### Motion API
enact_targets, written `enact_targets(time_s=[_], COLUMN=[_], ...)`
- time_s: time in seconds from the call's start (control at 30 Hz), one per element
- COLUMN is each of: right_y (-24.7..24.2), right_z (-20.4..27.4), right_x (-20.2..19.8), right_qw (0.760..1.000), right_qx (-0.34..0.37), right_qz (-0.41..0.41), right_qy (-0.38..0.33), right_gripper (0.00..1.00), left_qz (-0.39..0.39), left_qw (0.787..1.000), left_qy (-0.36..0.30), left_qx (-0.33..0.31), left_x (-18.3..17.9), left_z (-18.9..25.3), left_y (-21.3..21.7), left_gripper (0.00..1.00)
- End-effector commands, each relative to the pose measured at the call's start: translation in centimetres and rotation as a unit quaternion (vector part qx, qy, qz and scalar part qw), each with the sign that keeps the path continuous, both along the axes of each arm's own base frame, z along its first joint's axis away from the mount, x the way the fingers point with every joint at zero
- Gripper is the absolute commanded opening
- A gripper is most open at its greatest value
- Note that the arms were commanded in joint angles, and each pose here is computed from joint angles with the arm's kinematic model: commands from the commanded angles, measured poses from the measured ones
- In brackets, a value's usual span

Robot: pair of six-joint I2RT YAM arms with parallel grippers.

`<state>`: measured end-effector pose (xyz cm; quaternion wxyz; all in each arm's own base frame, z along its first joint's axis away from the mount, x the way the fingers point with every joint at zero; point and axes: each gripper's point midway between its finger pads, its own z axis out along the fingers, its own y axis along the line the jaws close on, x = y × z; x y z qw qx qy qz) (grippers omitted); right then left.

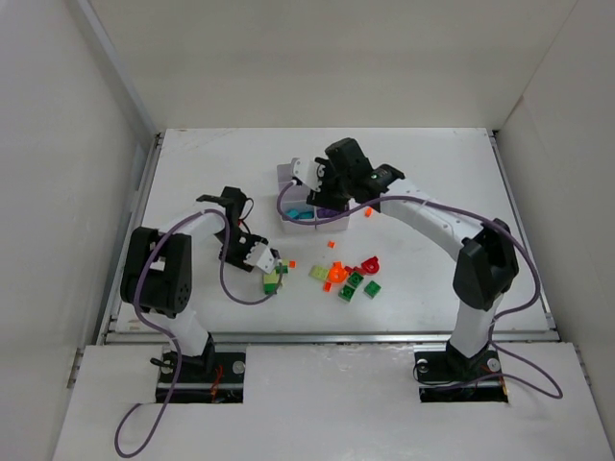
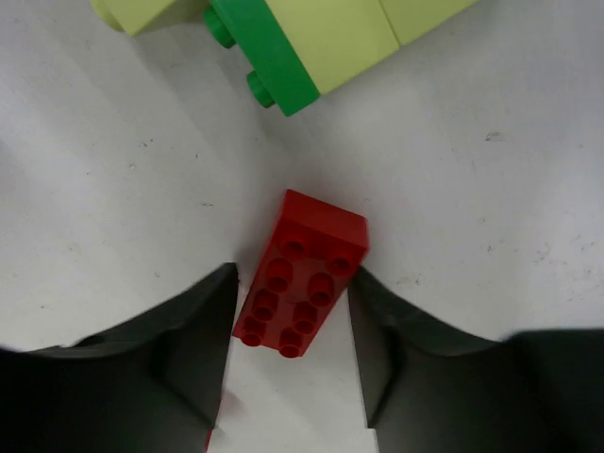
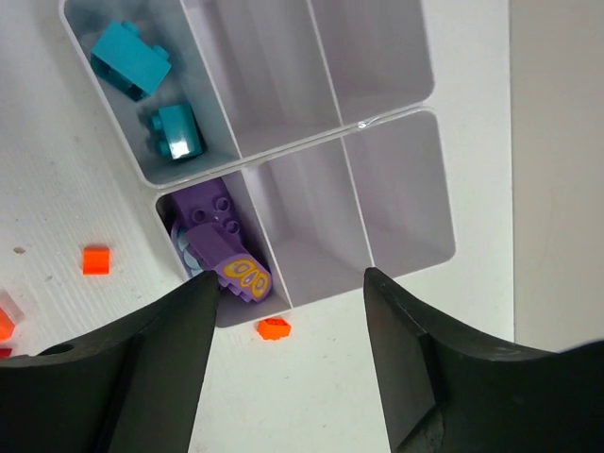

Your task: Sort the legos into containers by color

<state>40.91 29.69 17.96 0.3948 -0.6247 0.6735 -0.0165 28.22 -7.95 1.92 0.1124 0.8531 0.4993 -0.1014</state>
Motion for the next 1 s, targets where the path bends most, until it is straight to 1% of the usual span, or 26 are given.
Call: enact_targets(time_s=[0.0, 0.07, 0.1, 0.13, 0.17, 0.2, 0.23, 0.27, 0.3, 0.33, 0.37, 0.4, 0.43, 0.5, 0.53, 0.57, 0.6, 0.67, 0.7, 0.87, 0.9, 0.93, 0.97], right_y=[0.5, 0.2, -0.3, -0.2, -0.3, -0.8, -0.8, -0.7, -1.2, -1.4, -1.6, -1.9, -2.4, -2.6, -2.6, -2.5, -3.0, -3.0, -3.4, -4.3, -4.4, -4.4, -4.8], right_z=[4.3, 4.6, 5.4, 5.6, 5.8, 7.1, 7.2, 7.7, 8.3, 9.5, 9.5, 9.9, 9.9, 9.5, 9.1, 9.1, 9.1, 8.2, 8.4, 7.6, 7.0, 7.5, 7.3], right_x=[0.2, 0.3, 0.6, 0.2, 0.5, 0.8, 0.9, 0.7, 1.2, 1.1, 1.0, 1.1, 1.3, 1.6, 1.6, 1.5, 1.8, 1.6, 2.0, 2.2, 2.1, 1.9, 2.2], right_qw=[0.998, 0.997, 0.996, 0.996, 0.995, 0.992, 0.991, 0.989, 0.986, 0.982, 0.980, 0.976, 0.973, 0.970, 0.969, 0.967, 0.966, 0.965, 0.963, 0.962, 0.963, 0.961, 0.961], right_qx=[0.060, 0.067, 0.077, 0.084, 0.093, 0.110, 0.121, 0.139, 0.156, 0.182, 0.195, 0.212, 0.226, 0.236, 0.240, 0.248, 0.250, 0.253, 0.258, 0.256, 0.253, 0.258, 0.259], right_qz=[-0.004, -0.005, -0.014, -0.012, -0.014, -0.025, -0.025, -0.019, -0.024, -0.028, -0.029, -0.026, -0.035, -0.047, -0.052, -0.059, -0.067, -0.074, -0.081, -0.094, -0.096, -0.097, -0.101], right_qy=[-0.036, -0.039, -0.045, -0.041, -0.041, -0.051, -0.048, -0.043, -0.046, -0.045, -0.039, -0.034, -0.032, -0.026, -0.021, -0.013, -0.012, -0.001, -0.003, 0.005, 0.010, 0.008, 0.007], right_gripper=[0.68, 0.68, 0.68, 0.68, 0.68, 0.68, 0.68, 0.68, 0.68, 0.68, 0.68, 0.68, 0.68, 0.68, 0.68, 0.68, 0.68, 0.68, 0.68, 0.68, 0.68, 0.68, 0.68], left_qz=[-0.015, -0.009, -0.009, 0.007, 0.016, 0.028, 0.036, 0.063, 0.085, 0.107, 0.136, 0.195, 0.214, 0.259, 0.301, 0.309, 0.308, 0.334, 0.360, 0.386, 0.386, 0.390, 0.390], left_qw=[1.000, 1.000, 1.000, 1.000, 1.000, 0.999, 0.998, 0.996, 0.993, 0.985, 0.977, 0.961, 0.948, 0.925, 0.906, 0.898, 0.893, 0.880, 0.865, 0.851, 0.852, 0.847, 0.847], left_qy=[0.011, 0.013, 0.014, 0.019, 0.024, 0.023, 0.030, 0.043, 0.031, 0.049, 0.051, 0.073, 0.057, 0.060, 0.076, 0.053, 0.050, 0.035, 0.015, -0.027, -0.032, -0.056, -0.064], left_qx=[0.000, 0.001, -0.004, -0.003, -0.010, -0.016, -0.034, -0.047, -0.073, -0.124, -0.155, -0.181, -0.229, -0.271, -0.289, -0.310, -0.324, -0.335, -0.348, -0.354, -0.353, -0.357, -0.355], left_x=[-0.5, -0.6, -0.6, -0.7, -0.9, -0.6, -0.8, -1.0, 0.3, 0.4, 1.4, 1.8, 3.9, 5.4, 6.0, 7.4, 7.5, 8.6, 10.1, 12.4, 12.7, 13.7, 13.8], left_z=[0.8, 0.8, 0.8, 0.8, 0.8, 1.1, 1.8, 2.3, 4.1, 5.5, 6.9, 8.2, 10.9, 13.4, 14.6, 15.8, 16.6, 17.2, 17.8, 18.0, 17.8, 18.2, 18.0], left_y=[-0.3, -0.2, -0.4, -0.3, -0.6, -0.8, -1.4, -2.0, -2.7, -4.2, -4.6, -5.6, -7.1, -8.4, -9.0, -9.3, -10.6, -11.3, -11.6, -12.9, -13.2, -12.9, -13.1], left_gripper=[0.41, 0.29, 0.14, 0.05, 0.00, 0.00, 0.00, 0.00, 0.00, 0.00, 0.00, 0.00, 0.00, 0.00, 0.00, 0.00, 0.00, 0.00, 0.00, 0.00, 0.00, 0.00, 0.00])
